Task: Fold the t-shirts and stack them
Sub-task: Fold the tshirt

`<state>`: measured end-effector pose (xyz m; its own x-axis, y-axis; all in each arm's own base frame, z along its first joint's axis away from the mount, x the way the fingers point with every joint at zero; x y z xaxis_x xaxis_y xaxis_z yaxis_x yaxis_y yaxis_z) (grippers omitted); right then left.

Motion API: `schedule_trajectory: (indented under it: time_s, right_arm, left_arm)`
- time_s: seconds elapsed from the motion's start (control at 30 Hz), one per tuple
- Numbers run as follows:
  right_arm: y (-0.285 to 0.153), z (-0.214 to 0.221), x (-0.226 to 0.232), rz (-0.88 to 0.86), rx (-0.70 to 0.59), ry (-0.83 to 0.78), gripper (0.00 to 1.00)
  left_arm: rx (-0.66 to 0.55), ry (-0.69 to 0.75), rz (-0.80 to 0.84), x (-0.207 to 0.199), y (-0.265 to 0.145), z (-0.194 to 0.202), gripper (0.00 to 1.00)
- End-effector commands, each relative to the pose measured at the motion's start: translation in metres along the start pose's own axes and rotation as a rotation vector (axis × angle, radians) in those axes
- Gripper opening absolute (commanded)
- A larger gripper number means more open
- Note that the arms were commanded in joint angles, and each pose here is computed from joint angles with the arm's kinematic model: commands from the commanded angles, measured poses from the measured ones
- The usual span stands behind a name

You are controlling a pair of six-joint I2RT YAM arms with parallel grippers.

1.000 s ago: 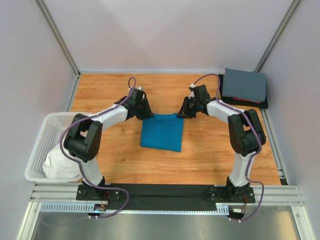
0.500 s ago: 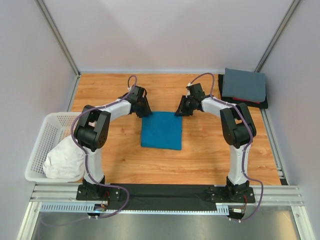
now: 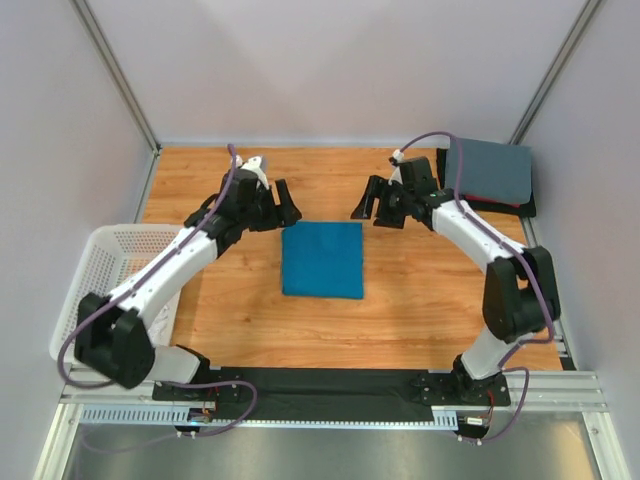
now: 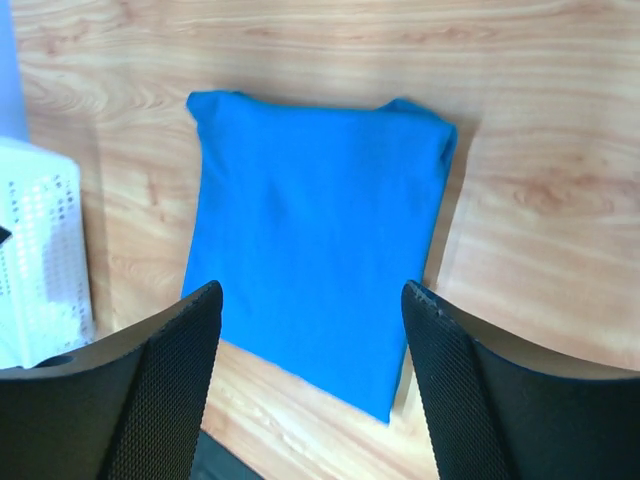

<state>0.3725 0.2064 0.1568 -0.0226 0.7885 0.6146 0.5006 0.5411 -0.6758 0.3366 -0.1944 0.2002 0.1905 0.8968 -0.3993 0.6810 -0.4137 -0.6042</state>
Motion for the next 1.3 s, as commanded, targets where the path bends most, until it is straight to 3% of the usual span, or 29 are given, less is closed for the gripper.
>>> schedule_trajectory:
  time_s: [0.0,0.17,0.27,0.57,0.97,1.1,1.27]
  right_arm:
    - [-0.017,0.023,-0.005,-0.001,0.007,-0.013,0.73]
    - [-0.013,0.051,-0.007,-0.027,0.055,-0.018,0.65]
    - [-0.006,0.063,-0.002,-0.041,0.077,-0.042,0.63]
    - [0.030,0.073,0.005,-0.020,0.116,-0.040,0.57]
    - [0.048,0.083,-0.019,0.070,0.156,-0.022,0.51]
    - [0.053,0.084,-0.025,0.095,0.155,-0.005,0.49]
    - [0.058,0.089,-0.035,0.130,0.161,0.014,0.47]
  left_arm:
    - [0.020,0.010,-0.007,0.002,-0.030,0.039,0.81]
    - [0.046,-0.064,-0.013,0.016,-0.028,0.096,0.79]
    - [-0.020,-0.049,0.008,0.028,-0.020,0.111,0.84]
    - [-0.181,0.060,0.217,0.010,-0.007,0.094,0.86]
    - [-0.011,-0.015,0.243,0.012,0.021,0.132,0.83]
    - [0.011,-0.022,0.248,0.008,0.006,0.137,0.77]
    - [0.106,-0.035,0.013,0.032,-0.001,0.159,0.57]
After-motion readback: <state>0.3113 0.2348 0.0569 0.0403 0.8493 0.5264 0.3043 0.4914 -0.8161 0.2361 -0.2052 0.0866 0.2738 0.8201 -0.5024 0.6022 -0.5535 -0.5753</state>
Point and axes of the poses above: each gripper's point midway between its finger pads, its own y axis out along the fingers, its own x axis along the line the jaws close on, z = x × y, the point moved 3 cm from there along -y, back along the fingers, and after that the axes turned 5 degrees about y, right-handed, at the moved point
